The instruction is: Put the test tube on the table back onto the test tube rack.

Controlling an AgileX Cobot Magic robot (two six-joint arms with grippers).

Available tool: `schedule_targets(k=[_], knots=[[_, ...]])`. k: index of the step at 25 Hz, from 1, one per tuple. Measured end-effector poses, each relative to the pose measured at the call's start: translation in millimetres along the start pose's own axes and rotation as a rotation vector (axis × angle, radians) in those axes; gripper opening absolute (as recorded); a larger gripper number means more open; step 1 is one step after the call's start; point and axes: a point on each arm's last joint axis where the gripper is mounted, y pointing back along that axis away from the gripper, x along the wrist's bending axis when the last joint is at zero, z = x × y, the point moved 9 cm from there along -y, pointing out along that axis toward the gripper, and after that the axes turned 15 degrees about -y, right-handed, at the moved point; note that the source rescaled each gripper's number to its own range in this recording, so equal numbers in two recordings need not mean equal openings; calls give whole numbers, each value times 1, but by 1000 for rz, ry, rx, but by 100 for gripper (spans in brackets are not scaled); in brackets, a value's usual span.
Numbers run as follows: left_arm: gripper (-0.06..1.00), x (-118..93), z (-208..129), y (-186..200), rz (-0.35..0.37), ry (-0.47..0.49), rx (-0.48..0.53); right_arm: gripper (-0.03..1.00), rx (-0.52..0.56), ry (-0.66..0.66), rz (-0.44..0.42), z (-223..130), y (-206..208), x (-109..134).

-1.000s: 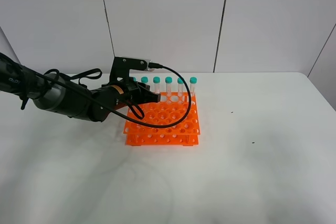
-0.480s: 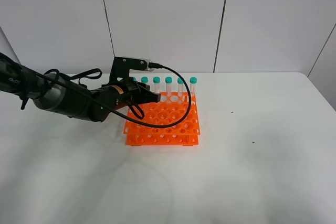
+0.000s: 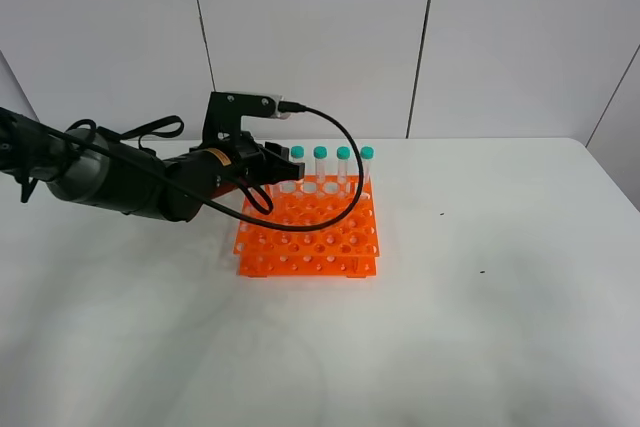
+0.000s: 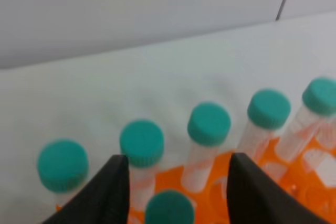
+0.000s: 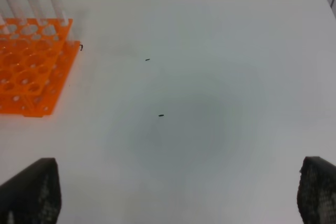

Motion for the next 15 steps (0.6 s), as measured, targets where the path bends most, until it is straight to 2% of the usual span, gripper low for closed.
schedule_targets(k=[7, 10, 11, 15], knots=[[49, 11, 60, 34, 15, 17, -136, 100, 0, 0, 0, 0, 0, 0], [51, 13, 82, 56, 1, -5, -150, 100, 0, 0, 0, 0, 0, 0], [54, 13, 88, 64, -8, -13, -147, 100, 0, 0, 0, 0, 0, 0], [83, 6, 89, 90, -81, -22, -37, 100, 0, 0, 0, 0, 0, 0]])
